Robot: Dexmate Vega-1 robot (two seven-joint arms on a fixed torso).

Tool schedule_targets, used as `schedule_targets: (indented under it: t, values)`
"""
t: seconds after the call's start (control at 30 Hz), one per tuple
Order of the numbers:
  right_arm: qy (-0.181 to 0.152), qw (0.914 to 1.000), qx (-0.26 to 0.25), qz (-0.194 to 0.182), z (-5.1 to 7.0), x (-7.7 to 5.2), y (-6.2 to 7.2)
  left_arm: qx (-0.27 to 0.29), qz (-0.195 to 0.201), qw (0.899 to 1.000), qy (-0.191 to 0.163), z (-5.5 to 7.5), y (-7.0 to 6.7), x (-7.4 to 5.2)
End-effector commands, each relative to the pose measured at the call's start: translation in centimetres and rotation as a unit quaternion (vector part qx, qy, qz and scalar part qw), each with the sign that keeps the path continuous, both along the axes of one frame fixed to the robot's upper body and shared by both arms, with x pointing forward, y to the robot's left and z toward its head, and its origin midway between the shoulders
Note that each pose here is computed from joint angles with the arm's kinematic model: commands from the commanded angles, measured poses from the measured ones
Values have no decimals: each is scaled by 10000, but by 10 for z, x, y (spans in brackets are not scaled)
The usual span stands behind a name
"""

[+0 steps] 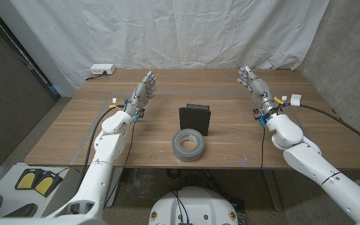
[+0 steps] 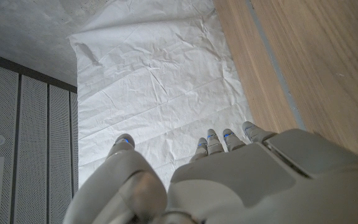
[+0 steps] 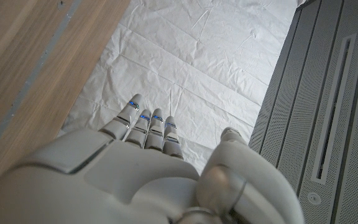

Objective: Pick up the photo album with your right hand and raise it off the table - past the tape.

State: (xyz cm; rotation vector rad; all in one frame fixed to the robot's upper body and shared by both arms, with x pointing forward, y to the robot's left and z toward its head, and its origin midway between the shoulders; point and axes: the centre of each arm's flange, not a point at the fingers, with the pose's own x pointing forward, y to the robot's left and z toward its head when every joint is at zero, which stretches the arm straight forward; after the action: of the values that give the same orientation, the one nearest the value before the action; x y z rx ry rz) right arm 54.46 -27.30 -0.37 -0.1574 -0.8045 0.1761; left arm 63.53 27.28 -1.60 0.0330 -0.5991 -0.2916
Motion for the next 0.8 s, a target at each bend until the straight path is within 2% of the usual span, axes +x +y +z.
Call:
schedule_targets:
  t: [0.03, 0.8]
  values:
    - [-82, 9997, -159, -152, 3, -16, 5, -28, -49, 10000, -24, -1, 1, 0]
    - [-239, 9984, -394, -334, 4, -41, 8, 52, -81, 9999, -82, 3, -7, 0]
